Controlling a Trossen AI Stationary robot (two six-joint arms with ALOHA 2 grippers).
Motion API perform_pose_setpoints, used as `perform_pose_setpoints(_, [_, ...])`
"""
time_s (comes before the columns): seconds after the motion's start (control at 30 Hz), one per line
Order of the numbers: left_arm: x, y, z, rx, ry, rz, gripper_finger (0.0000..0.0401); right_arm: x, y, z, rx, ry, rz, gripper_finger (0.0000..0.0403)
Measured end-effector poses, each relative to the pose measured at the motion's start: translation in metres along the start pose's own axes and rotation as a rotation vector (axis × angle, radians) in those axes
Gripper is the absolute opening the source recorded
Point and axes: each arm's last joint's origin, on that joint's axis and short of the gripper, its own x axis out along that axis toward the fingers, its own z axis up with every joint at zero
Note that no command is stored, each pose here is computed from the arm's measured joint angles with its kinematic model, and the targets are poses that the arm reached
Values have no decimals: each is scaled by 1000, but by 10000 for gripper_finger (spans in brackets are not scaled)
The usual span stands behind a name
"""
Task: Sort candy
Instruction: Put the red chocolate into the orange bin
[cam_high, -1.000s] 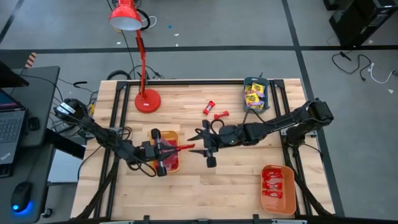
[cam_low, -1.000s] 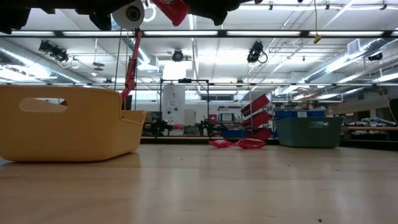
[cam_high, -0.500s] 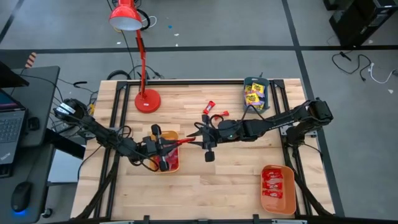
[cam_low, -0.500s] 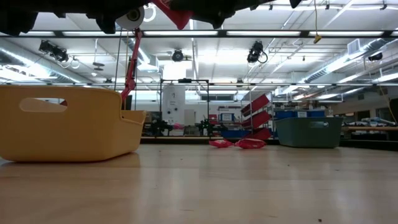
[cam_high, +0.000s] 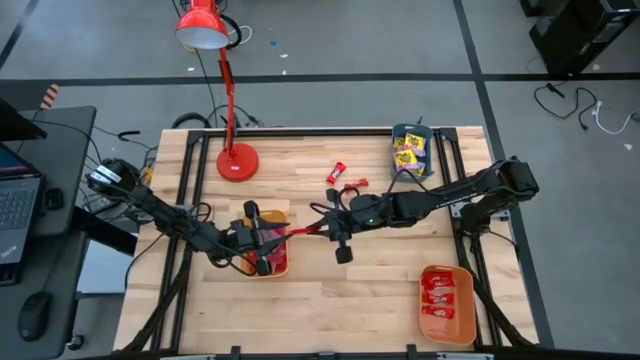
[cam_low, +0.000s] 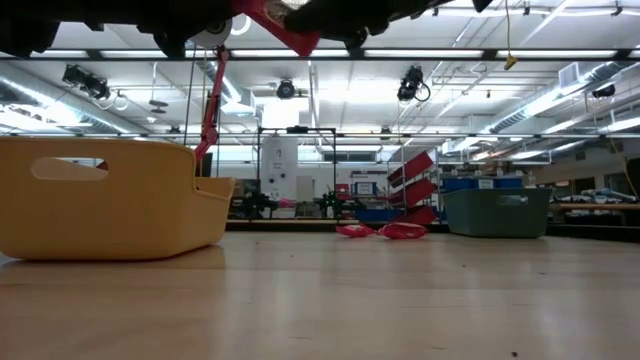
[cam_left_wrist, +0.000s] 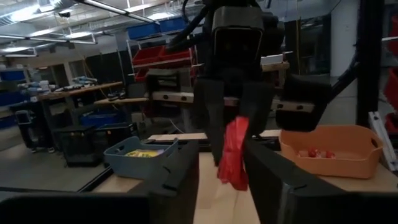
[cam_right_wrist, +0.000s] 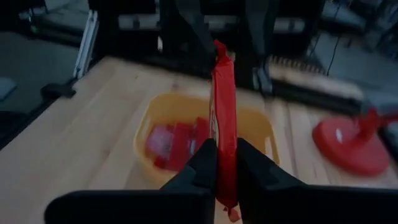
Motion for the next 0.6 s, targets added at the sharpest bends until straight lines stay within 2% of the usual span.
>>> perform_pose_setpoints(0.1, [0, 0, -2, 23, 21, 17, 146, -17, -1, 1, 37, 92, 2, 37])
perform_pose_setpoints(0.23, [0, 2, -6, 72, 67, 84, 162, -64, -5, 2, 133, 282, -13, 25])
perform_pose_setpoints(0.43, [-1, 3, -9, 101, 95, 131, 168, -150, -2, -5, 441, 572, 31, 28])
perform_pose_setpoints(0.5, [-1, 3, -9, 101, 96, 132, 168, -173, 3, -10, 563, 672, 63, 32])
perform_pose_setpoints(0.6, [-1, 3, -9, 104, 100, 131, 168, -198, 12, -15, 676, 792, 73, 31])
